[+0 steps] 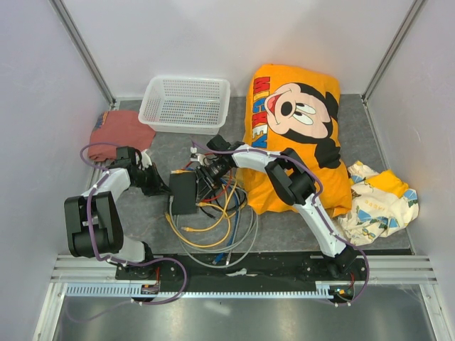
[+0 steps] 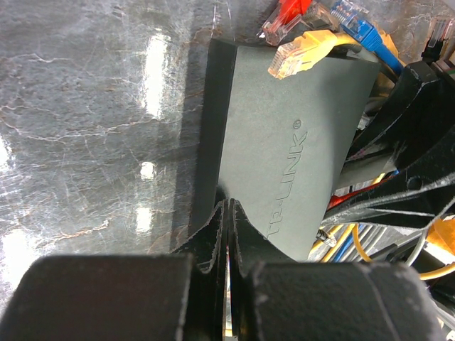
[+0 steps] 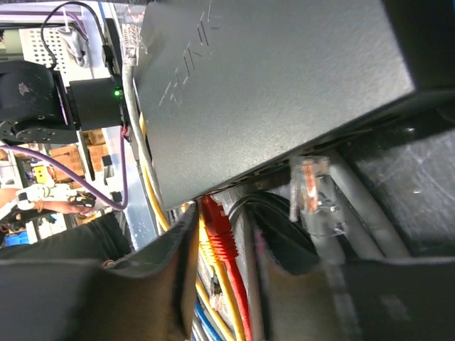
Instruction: Pull the plug from the switch port
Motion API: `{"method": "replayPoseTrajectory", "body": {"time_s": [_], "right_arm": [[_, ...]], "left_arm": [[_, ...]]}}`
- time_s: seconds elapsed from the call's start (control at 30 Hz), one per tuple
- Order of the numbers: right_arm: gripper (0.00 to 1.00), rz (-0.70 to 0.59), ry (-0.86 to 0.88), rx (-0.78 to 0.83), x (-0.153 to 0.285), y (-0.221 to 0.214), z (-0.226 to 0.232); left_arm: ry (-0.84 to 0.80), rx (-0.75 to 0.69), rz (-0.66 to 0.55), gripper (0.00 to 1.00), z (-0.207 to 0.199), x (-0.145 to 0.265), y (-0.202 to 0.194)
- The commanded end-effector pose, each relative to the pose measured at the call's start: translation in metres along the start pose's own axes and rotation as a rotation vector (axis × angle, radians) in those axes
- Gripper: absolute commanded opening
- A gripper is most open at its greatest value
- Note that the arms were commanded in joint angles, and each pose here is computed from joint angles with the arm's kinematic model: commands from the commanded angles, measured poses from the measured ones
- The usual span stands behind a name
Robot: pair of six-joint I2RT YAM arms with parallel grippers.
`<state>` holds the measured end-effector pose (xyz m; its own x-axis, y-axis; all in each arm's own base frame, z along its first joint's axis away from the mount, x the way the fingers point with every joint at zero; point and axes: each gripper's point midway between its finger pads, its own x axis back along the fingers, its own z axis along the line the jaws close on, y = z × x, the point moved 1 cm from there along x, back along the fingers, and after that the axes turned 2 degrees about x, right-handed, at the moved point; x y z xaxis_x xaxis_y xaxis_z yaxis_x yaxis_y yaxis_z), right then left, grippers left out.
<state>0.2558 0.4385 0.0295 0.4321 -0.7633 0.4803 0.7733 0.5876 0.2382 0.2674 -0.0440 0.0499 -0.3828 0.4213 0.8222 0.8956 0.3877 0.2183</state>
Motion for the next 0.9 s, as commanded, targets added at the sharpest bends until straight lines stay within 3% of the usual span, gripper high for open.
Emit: {"method": "replayPoseTrajectory", "body": {"time_s": [0.0, 0.13, 0.17, 0.2, 0.37, 0.57, 0.67, 0.87], "right_arm": [[0.30, -0.027, -0.125, 0.013, -0.003, 0.001, -0.034], [0.16, -0.036, -0.218, 0.026, 0.002, 0.002, -0.044], [0.08, -0.025, -0.255, 0.030, 0.004, -0.001, -0.048], [0.06, -0.029, -0.337, 0.042, 0.009, 0.000, -0.058], [0.08, 0.054, -0.398, 0.104, 0.025, -0.017, -0.066], [0.09, 0.122, -0.223, 0.088, 0.041, -0.046, -0.063], [0.09, 0.059, -0.004, 0.119, 0.054, -0.044, -0.035], [0.06, -0.013, 0.146, 0.192, 0.068, -0.029, -0.026]], "left_arm": [[0.033, 0.012, -0.001, 0.02, 0.006, -0.002, 0.002], [0.033, 0.012, -0.002, 0.02, 0.006, -0.002, 0.002], [0.032, 0.012, -0.001, 0.01, 0.006, -0.002, 0.002], [0.033, 0.012, -0.003, 0.01, 0.006, -0.002, 0.002], [0.031, 0.010, -0.005, 0.02, 0.006, -0.002, 0.003], [0.030, 0.007, -0.007, 0.01, 0.006, -0.002, 0.003], [0.029, 0.005, -0.008, 0.02, 0.005, -0.002, 0.003], [0.030, 0.005, -0.005, 0.02, 0.005, -0.002, 0.003]]}}
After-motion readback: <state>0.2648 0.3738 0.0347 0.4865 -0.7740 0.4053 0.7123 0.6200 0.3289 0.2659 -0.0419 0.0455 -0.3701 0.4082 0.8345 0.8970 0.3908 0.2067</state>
